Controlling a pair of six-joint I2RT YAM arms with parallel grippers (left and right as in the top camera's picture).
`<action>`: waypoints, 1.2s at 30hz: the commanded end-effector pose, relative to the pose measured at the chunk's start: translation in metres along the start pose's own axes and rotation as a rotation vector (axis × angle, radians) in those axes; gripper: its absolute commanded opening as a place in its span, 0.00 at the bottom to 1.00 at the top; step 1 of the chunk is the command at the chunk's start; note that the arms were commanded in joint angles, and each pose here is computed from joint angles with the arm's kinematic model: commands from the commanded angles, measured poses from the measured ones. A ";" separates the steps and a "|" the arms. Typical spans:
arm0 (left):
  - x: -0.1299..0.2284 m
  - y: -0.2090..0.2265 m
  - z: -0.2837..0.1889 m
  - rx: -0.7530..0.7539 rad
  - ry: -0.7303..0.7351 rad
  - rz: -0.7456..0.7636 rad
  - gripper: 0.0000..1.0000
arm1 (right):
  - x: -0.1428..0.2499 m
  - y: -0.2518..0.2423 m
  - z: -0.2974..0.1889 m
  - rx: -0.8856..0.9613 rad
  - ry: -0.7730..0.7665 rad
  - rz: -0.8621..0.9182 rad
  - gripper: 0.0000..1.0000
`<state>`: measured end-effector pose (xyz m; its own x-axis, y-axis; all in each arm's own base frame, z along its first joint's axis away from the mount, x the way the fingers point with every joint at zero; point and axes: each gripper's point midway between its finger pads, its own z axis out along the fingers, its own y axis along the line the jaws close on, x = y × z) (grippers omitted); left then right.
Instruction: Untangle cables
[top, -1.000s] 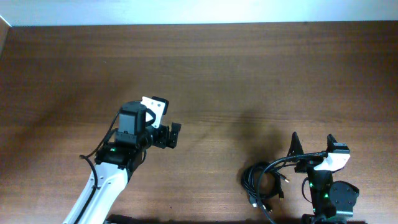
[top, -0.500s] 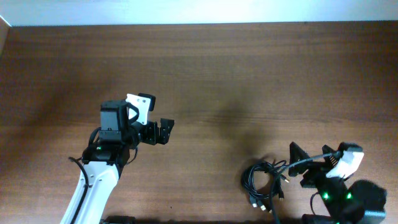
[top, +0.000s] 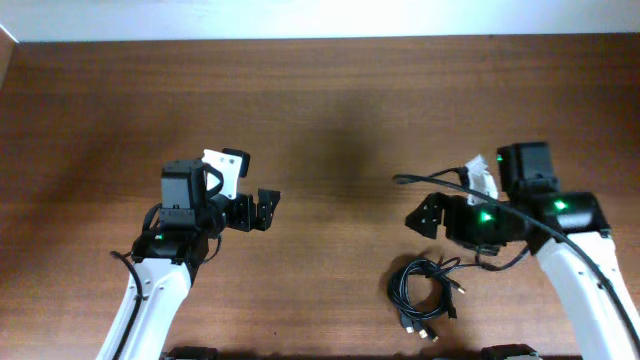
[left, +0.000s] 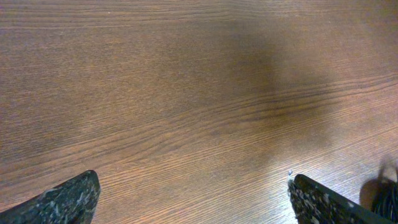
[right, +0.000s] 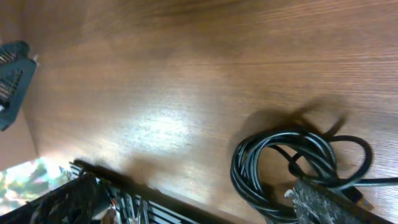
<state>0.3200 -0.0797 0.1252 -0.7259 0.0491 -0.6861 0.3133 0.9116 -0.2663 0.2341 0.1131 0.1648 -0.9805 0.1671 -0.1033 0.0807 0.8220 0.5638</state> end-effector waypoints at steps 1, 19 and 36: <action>-0.008 -0.002 -0.002 0.011 -0.020 0.000 0.99 | 0.008 0.011 0.019 -0.005 0.092 -0.005 0.99; -0.008 -0.002 -0.002 0.011 -0.021 0.000 0.99 | 0.081 -0.079 0.146 0.364 0.259 0.313 0.39; -0.022 -0.033 -0.006 0.191 -0.077 0.031 0.99 | -0.096 0.149 0.087 -0.367 -0.208 -0.191 0.23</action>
<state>0.3236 -0.0903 0.1355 -0.6952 0.0465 -0.7173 0.3658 0.8819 -0.2973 0.3613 0.2572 0.1725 -0.9004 0.1754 -0.3982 -0.1928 0.6596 0.7265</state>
